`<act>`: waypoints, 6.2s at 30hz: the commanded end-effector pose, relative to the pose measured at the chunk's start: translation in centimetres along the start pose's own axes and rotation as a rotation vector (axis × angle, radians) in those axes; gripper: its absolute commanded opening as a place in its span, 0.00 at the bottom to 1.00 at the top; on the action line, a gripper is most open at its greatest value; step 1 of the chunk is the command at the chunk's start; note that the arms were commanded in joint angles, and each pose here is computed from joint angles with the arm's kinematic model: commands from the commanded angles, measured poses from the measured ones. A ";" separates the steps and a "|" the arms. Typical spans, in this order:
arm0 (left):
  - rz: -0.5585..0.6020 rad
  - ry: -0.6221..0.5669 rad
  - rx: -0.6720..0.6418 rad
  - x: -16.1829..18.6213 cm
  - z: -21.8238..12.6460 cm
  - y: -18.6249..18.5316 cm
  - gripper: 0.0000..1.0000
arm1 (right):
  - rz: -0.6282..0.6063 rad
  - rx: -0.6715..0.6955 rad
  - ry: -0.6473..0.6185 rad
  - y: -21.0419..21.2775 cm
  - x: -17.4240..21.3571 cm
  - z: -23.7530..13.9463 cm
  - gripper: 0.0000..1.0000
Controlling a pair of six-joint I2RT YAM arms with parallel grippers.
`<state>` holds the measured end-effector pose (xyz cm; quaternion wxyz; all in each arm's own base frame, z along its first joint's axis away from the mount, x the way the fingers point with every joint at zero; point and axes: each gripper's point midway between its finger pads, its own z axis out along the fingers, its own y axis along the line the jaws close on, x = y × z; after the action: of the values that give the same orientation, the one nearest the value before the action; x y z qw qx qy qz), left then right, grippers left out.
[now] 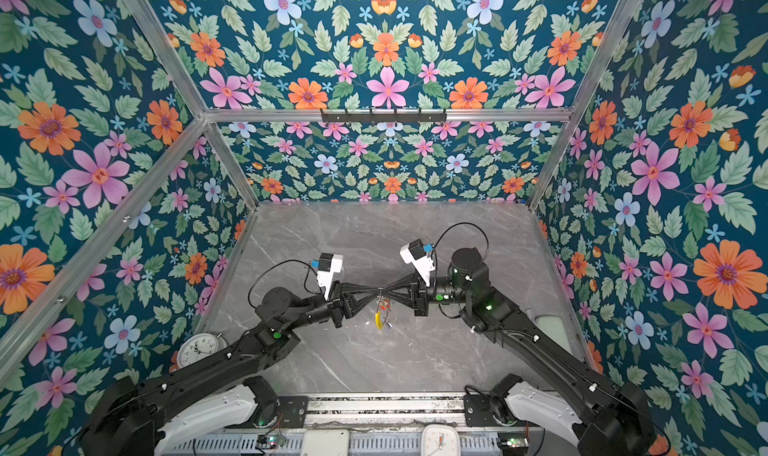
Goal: Remove the keys from the keyring
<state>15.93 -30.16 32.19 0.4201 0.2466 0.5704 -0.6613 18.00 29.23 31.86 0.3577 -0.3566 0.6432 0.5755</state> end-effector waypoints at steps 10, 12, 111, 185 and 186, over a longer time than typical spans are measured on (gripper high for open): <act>0.049 -0.089 0.033 -1.4 -0.3 -1.2 0.00 | 0.006 0.049 -0.099 -0.2 -1.6 -0.2 0.23; 0.046 -0.099 0.032 -1.5 -0.3 -1.1 0.00 | 0.010 0.055 -0.111 -0.1 -1.8 -0.2 0.26; 0.175 -0.312 -0.211 -2.9 -2.4 -2.0 0.00 | 0.005 -0.102 -0.187 1.9 -2.5 1.3 0.20; 0.033 0.207 -0.167 2.2 0.4 -4.0 0.00 | -0.055 -0.029 0.201 4.2 1.8 -0.9 0.00; 0.032 0.196 -0.165 2.0 0.4 -4.0 0.00 | -0.055 -0.030 0.198 4.2 1.8 -0.8 0.00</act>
<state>11.20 -31.15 31.35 0.3706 0.2950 0.6767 -0.5636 13.49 28.39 31.64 0.2946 -0.4300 0.6708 0.5276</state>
